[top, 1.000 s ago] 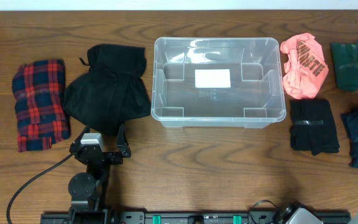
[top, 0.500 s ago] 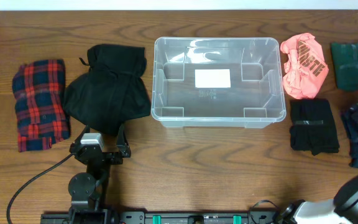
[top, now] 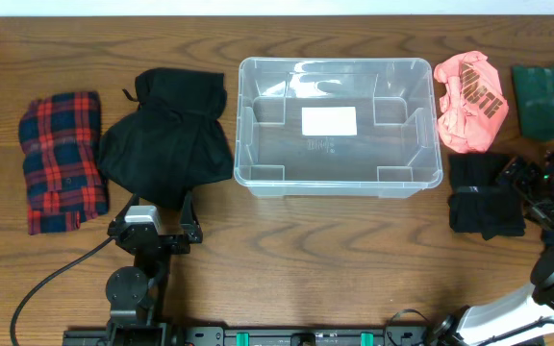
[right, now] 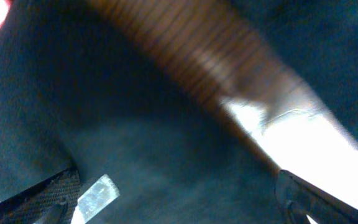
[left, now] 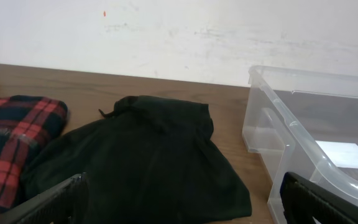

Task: Pack container
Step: 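Lower the right gripper onto the folded black garment and grasp it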

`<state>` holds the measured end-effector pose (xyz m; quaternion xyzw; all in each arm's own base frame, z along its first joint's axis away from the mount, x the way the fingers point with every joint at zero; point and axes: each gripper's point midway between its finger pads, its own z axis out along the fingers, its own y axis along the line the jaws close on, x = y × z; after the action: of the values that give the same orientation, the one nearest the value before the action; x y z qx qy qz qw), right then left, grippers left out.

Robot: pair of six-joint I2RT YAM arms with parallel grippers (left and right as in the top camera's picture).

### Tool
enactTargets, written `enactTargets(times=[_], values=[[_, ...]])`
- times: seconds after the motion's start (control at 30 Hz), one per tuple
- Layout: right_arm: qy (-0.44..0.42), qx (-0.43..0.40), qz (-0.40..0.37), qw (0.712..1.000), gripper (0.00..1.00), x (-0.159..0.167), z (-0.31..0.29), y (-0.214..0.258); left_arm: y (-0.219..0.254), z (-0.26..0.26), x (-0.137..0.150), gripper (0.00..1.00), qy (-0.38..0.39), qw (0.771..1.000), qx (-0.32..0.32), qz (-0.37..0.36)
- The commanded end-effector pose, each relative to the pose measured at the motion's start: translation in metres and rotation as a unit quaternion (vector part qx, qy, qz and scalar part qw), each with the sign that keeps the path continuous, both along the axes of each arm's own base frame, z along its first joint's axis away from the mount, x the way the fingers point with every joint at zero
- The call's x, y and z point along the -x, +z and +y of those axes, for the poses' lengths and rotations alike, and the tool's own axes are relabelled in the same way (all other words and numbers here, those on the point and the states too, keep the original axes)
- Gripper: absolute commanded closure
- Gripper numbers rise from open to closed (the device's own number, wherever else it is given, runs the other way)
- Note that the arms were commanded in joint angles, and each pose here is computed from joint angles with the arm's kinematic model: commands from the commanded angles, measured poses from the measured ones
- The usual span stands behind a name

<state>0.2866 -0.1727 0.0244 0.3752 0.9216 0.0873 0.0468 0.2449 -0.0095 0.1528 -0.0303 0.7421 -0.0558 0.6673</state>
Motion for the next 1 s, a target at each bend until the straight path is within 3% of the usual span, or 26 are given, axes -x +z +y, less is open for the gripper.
enactTargets(times=[0.0,0.17,0.37,0.5,0.73,0.97], values=[[0.026,-0.019,0.008,0.999,0.02,0.000,0.019,-0.002,-0.015,-0.002,0.001,0.02,-0.006,1.000,-0.001,0.022],[0.031,-0.047,0.037,0.998,0.01,0.009,0.039,-0.001,-0.015,-0.002,0.001,0.02,-0.006,1.000,-0.001,0.022],[0.052,-0.136,0.011,0.989,0.01,0.007,0.073,0.010,-0.015,-0.002,0.001,0.02,-0.006,1.000,-0.001,0.022],[0.054,-0.139,0.013,0.989,0.01,0.009,0.074,0.010,-0.015,-0.002,0.001,0.02,-0.006,1.000,-0.001,0.022],[0.081,-0.140,0.016,0.987,0.12,0.013,0.076,0.013,-0.015,-0.002,0.001,0.02,-0.006,1.000,-0.001,0.023],[0.088,-0.092,0.022,0.992,0.14,0.011,0.058,0.010,-0.015,-0.002,0.001,0.02,-0.006,1.000,-0.001,0.022]])
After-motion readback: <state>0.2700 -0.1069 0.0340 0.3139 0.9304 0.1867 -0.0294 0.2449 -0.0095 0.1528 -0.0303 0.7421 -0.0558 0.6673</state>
